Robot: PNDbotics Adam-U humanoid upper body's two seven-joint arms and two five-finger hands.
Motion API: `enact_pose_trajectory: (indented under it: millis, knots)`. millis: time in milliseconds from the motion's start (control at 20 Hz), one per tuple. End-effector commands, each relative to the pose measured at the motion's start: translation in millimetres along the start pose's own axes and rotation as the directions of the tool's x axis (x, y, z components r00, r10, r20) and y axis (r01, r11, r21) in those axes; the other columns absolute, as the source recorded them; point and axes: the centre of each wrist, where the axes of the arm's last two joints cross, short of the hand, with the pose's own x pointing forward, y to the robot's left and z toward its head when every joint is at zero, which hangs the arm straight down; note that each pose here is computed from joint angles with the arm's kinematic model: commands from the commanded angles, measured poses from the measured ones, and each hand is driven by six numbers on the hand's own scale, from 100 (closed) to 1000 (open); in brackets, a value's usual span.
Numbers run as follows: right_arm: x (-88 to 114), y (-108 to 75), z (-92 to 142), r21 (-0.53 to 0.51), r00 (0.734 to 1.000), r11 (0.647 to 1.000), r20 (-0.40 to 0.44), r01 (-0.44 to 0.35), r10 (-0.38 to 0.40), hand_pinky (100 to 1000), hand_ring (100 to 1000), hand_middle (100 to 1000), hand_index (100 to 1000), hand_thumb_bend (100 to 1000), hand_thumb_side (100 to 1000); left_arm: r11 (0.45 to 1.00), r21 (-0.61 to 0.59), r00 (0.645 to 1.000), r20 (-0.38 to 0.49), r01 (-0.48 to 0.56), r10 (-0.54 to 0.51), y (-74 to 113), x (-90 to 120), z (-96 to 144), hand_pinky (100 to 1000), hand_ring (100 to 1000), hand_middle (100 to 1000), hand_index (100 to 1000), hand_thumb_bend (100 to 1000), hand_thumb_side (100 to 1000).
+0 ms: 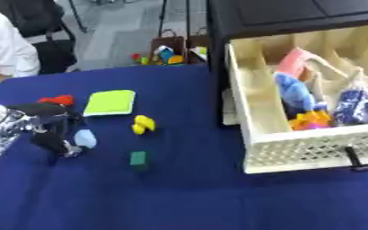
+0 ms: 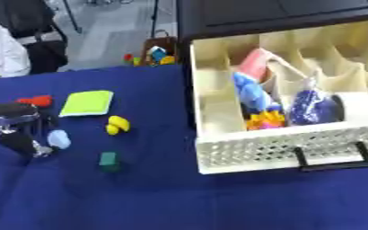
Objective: Pick up objects from table and place into drawer.
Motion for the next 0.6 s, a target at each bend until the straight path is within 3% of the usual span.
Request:
enact_pose_trajectory:
  millis: [50,600]
  knots:
    - [0.7,0.2,-8.7,-0.028,0.999,0.999,0.036,0.024,-0.023,649,684,644,792,100,1000,1.000,0.018,0.999,-0.032,0.014,-0.014,10.8,-8.8,7.0,547,610,634,868,350,569]
    - [0.9,0.7,-9.2,-0.034,0.999,0.999,0.035,0.025,-0.024,651,684,644,791,100,1000,0.999,0.053,0.999,-0.043,-0.006,0.009,5.4,-14.5,-0.7,513,578,604,843,243,580]
